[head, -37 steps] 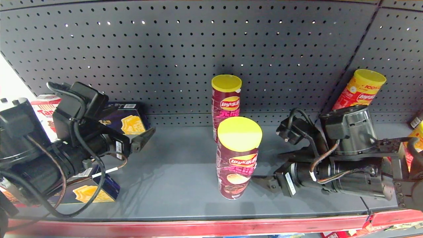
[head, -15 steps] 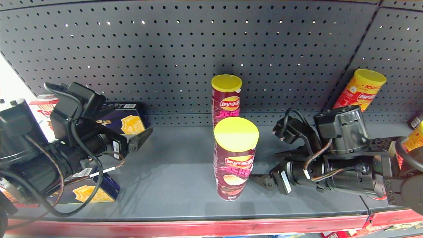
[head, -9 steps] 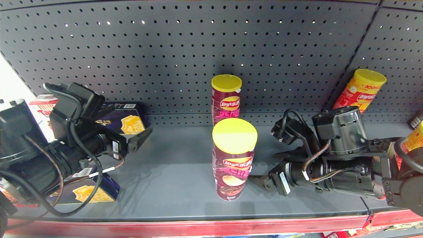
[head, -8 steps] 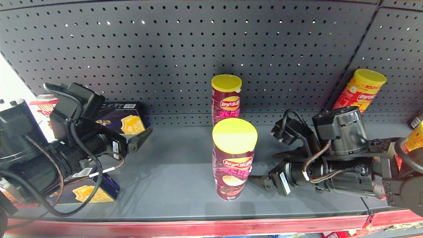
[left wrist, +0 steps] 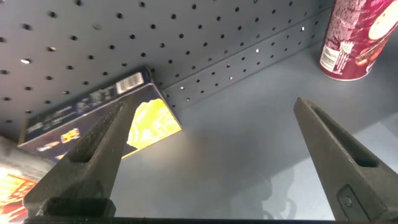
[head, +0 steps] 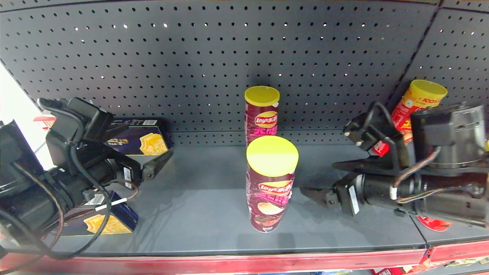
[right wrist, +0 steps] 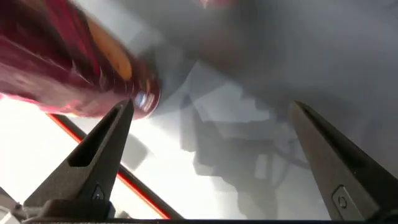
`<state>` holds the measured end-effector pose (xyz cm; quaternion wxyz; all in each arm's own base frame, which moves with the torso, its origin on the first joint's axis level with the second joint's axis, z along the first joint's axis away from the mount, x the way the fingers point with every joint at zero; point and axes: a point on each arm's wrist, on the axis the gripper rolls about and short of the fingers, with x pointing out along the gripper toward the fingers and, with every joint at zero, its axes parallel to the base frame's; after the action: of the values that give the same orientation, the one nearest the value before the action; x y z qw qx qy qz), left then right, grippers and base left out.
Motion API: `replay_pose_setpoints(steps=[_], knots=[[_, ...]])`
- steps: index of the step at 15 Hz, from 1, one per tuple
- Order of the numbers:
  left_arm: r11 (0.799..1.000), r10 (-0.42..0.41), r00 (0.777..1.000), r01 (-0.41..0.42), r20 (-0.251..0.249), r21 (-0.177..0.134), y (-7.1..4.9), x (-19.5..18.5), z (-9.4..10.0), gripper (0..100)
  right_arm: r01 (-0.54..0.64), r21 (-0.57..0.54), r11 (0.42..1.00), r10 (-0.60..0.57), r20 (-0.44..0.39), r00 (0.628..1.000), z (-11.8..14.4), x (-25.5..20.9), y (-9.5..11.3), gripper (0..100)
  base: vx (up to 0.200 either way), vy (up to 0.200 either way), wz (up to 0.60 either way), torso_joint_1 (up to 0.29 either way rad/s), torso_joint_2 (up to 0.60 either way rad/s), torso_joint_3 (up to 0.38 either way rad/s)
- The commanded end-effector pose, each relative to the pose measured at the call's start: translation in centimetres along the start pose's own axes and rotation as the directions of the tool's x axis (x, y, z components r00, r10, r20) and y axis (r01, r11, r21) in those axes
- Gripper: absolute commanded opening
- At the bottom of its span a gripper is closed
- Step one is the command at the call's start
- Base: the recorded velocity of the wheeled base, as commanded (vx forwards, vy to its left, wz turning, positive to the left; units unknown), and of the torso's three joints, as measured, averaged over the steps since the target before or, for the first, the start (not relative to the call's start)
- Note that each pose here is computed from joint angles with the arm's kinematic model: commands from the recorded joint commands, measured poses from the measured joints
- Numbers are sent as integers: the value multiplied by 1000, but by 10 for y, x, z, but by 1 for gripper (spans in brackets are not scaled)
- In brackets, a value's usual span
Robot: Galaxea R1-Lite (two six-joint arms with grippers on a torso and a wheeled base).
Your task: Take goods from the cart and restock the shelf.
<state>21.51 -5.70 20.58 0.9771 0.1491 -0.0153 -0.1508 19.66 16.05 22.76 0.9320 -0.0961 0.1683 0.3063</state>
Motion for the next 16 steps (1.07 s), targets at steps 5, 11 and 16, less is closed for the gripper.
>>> replay_pose_setpoints(steps=[5,11,16], knots=[[996,-91,991,91,97,5,-21,-58,6,100,31,31,999,-40,360,932,-8,-154,-10,100,0,0,0,0,0,0],[999,-51,978,53,201,-6,-23,-106,11,100,64,58,996,-84,480,873,-116,-239,-10,100,0,0,0,0,0,0],[1000,24,984,-21,175,-20,-18,-148,1,100,90,66,994,-110,449,887,-181,-251,-4,100,0,0,0,0,0,0]])
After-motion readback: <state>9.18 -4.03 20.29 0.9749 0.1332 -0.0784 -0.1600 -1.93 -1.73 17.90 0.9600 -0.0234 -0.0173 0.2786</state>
